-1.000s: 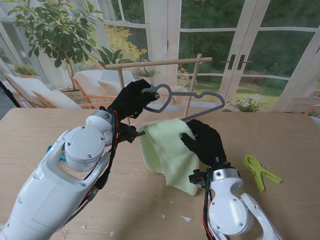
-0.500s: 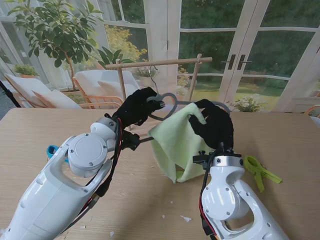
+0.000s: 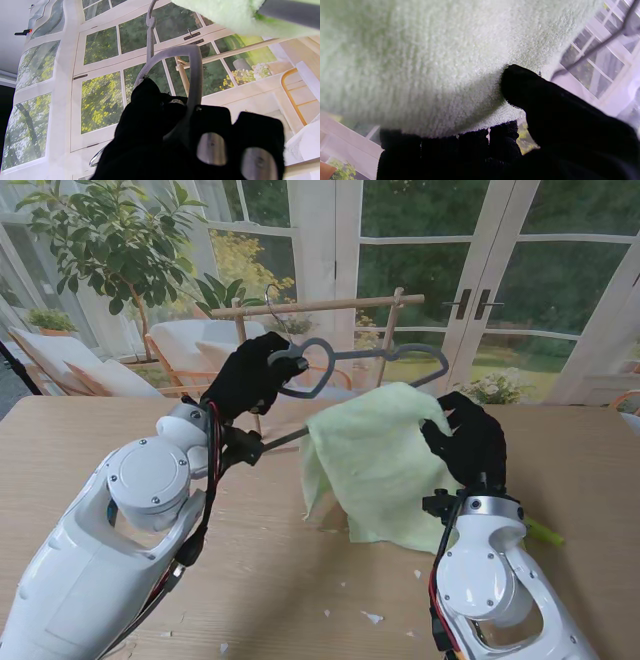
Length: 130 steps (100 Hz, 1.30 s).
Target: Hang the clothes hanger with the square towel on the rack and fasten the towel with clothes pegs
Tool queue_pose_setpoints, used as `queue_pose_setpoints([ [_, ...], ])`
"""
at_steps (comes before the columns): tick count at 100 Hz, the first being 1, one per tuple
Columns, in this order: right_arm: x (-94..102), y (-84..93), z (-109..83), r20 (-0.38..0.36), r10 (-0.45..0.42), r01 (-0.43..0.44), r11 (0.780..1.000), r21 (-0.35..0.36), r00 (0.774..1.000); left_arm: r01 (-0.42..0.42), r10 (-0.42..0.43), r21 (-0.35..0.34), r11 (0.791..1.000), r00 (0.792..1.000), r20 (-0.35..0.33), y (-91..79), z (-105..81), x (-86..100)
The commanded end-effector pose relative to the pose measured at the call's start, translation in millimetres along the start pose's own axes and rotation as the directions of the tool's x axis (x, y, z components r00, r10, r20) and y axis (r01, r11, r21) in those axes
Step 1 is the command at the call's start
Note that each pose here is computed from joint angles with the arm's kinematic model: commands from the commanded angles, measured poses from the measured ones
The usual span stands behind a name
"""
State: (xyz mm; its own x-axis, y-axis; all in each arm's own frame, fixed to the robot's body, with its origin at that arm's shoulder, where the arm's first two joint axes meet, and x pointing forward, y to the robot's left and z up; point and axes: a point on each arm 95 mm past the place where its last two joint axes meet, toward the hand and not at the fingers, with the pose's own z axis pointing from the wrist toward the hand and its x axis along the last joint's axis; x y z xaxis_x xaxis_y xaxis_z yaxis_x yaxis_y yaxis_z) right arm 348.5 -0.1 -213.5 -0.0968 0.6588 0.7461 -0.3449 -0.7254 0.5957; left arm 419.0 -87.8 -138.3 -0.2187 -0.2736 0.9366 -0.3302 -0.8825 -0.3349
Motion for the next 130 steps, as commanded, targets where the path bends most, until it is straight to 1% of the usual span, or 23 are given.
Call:
queue_pose_setpoints([
  [1, -9.4, -10.1, -4.6, 0.031, -0.012, 0.011, 0.999, 0.05, 0.999, 0.008, -0.009, -0.009, 1.0, 1.0, -0.028, -0.8, -0.6, 10.7],
  [15, -13.6, -11.4, -3.7, 0.032, -0.042, 0.039, 0.994, 0.098, 0.999, 0.0, -0.001, -0.015, 1.0, 0.999, -0.043, -4.8, -0.2, 16.5],
  [23, -14.4, -7.2, -4.7, 0.02, -0.078, 0.074, 0.988, 0.133, 0.997, -0.02, 0.019, -0.014, 1.0, 0.999, -0.043, -7.2, 1.9, 19.6],
  [30, -14.9, -1.2, -5.6, 0.004, -0.124, 0.122, 0.981, 0.148, 0.992, -0.038, 0.037, -0.015, 0.999, 0.998, -0.04, -9.3, 5.9, 21.8],
  [41, -15.1, 9.3, -5.3, -0.016, -0.189, 0.189, 0.973, 0.132, 0.982, -0.078, 0.077, -0.02, 0.997, 0.996, -0.041, -11.8, 13.9, 24.4],
  [53, -13.4, 23.1, -2.6, -0.038, -0.252, 0.255, 0.964, 0.079, 0.967, -0.12, 0.118, -0.029, 0.992, 0.992, -0.05, -12.7, 23.1, 26.9],
  [61, -10.4, 32.3, 0.7, -0.068, -0.28, 0.283, 0.958, 0.041, 0.958, -0.14, 0.138, -0.042, 0.989, 0.989, -0.059, -11.2, 28.4, 28.1],
  [70, -5.2, 42.7, 5.5, -0.131, -0.3, 0.304, 0.953, 0.012, 0.945, -0.158, 0.154, -0.062, 0.985, 0.986, -0.071, -6.5, 33.1, 28.6],
  [84, 4.1, 55.7, 17.3, -0.241, -0.323, 0.327, 0.945, -0.022, 0.915, -0.18, 0.172, -0.101, 0.978, 0.981, -0.087, 5.7, 38.2, 25.4],
  [89, 8.0, 59.1, 21.4, -0.27, -0.318, 0.326, 0.945, -0.015, 0.909, -0.186, 0.176, -0.118, 0.975, 0.98, -0.092, 10.8, 39.4, 23.6],
  [95, 12.6, 61.7, 25.5, -0.289, -0.314, 0.328, 0.945, -0.001, 0.904, -0.195, 0.182, -0.136, 0.971, 0.978, -0.098, 16.9, 40.9, 21.5],
  [101, 16.0, 63.6, 29.9, -0.307, -0.325, 0.343, 0.939, 0.004, 0.894, -0.203, 0.188, -0.156, 0.967, 0.977, -0.106, 22.9, 42.4, 19.4],
  [109, 19.3, 64.8, 34.4, -0.328, -0.341, 0.369, 0.929, 0.023, 0.881, -0.21, 0.191, -0.18, 0.961, 0.975, -0.115, 30.7, 43.8, 16.8],
  [120, 23.5, 63.9, 38.3, -0.346, -0.355, 0.403, 0.912, 0.076, 0.868, -0.216, 0.192, -0.203, 0.955, 0.973, -0.131, 40.0, 45.1, 14.9],
  [130, 26.2, 59.0, 41.1, -0.361, -0.384, 0.446, 0.889, 0.104, 0.85, -0.221, 0.192, -0.216, 0.951, 0.971, -0.145, 46.3, 45.2, 14.3],
])
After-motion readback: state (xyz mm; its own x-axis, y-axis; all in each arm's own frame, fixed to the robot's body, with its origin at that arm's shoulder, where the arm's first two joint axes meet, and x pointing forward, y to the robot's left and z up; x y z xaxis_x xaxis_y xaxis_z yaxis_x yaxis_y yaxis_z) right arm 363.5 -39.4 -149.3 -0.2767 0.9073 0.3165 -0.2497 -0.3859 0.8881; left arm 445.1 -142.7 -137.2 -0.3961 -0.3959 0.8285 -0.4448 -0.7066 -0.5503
